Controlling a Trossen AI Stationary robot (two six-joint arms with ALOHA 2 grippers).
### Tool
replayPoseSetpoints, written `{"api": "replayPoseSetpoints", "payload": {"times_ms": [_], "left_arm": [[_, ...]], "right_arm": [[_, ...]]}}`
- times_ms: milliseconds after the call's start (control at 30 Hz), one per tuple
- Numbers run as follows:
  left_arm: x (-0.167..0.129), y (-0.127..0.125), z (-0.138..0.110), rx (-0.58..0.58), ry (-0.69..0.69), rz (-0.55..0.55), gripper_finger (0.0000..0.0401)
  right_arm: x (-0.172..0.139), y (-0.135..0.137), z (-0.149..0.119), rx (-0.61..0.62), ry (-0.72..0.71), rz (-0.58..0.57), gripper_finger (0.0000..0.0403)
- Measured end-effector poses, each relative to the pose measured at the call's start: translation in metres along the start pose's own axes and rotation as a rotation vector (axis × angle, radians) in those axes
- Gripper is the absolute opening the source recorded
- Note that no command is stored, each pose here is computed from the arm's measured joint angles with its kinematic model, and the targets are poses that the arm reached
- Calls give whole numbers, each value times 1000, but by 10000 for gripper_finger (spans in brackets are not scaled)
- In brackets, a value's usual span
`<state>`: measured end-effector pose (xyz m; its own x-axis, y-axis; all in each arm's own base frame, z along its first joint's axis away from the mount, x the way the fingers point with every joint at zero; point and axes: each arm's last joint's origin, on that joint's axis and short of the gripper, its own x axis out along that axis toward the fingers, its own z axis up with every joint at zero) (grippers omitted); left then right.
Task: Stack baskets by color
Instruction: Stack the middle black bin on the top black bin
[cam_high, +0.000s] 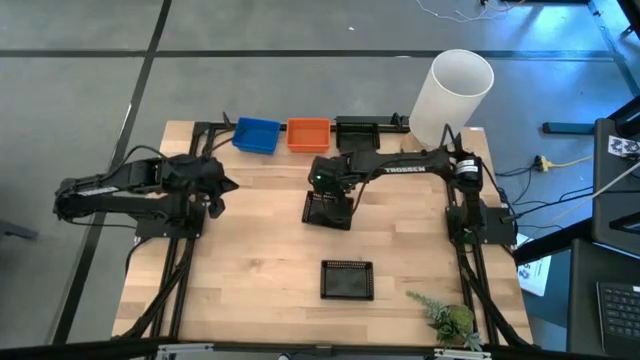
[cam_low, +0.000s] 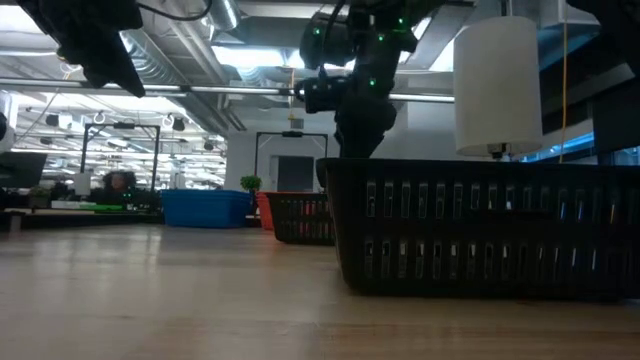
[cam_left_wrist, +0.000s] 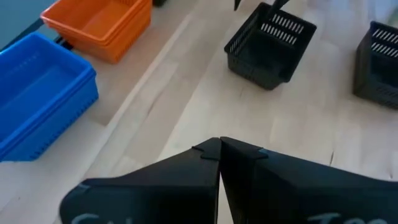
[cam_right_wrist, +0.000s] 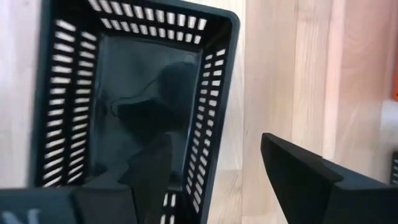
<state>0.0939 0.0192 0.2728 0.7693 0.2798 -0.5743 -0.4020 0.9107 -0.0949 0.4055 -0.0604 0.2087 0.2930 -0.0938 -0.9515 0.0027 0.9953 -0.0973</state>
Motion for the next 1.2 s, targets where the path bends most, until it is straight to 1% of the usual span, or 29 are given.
{"api": "replayPoseSetpoints", "payload": {"times_ms": [233, 433, 667, 767, 967, 1067, 1200], "left_arm": [[-1, 0, 1, -2, -17, -4, 0], [0, 0, 1, -1, -16, -4, 0], [0, 0, 1, -1, -15, -4, 0], [0, 0, 1, -1, -15, -4, 0], [0, 0, 1, -1, -14, -4, 0], [0, 0, 1, -1, -14, -4, 0], [0, 0, 1, -1, -14, -4, 0]], "right_arm": [[20, -6, -14, 27, 17, -5, 233], [35, -6, -24, 30, 13, -7, 232], [43, -4, -34, 53, 46, -2, 231], [46, -3, -37, 56, 56, 0, 216], [41, -5, -30, 54, 25, -6, 167], [36, -6, -24, 33, -1, -10, 158], [31, -8, -17, 20, -29, -15, 157]]}}
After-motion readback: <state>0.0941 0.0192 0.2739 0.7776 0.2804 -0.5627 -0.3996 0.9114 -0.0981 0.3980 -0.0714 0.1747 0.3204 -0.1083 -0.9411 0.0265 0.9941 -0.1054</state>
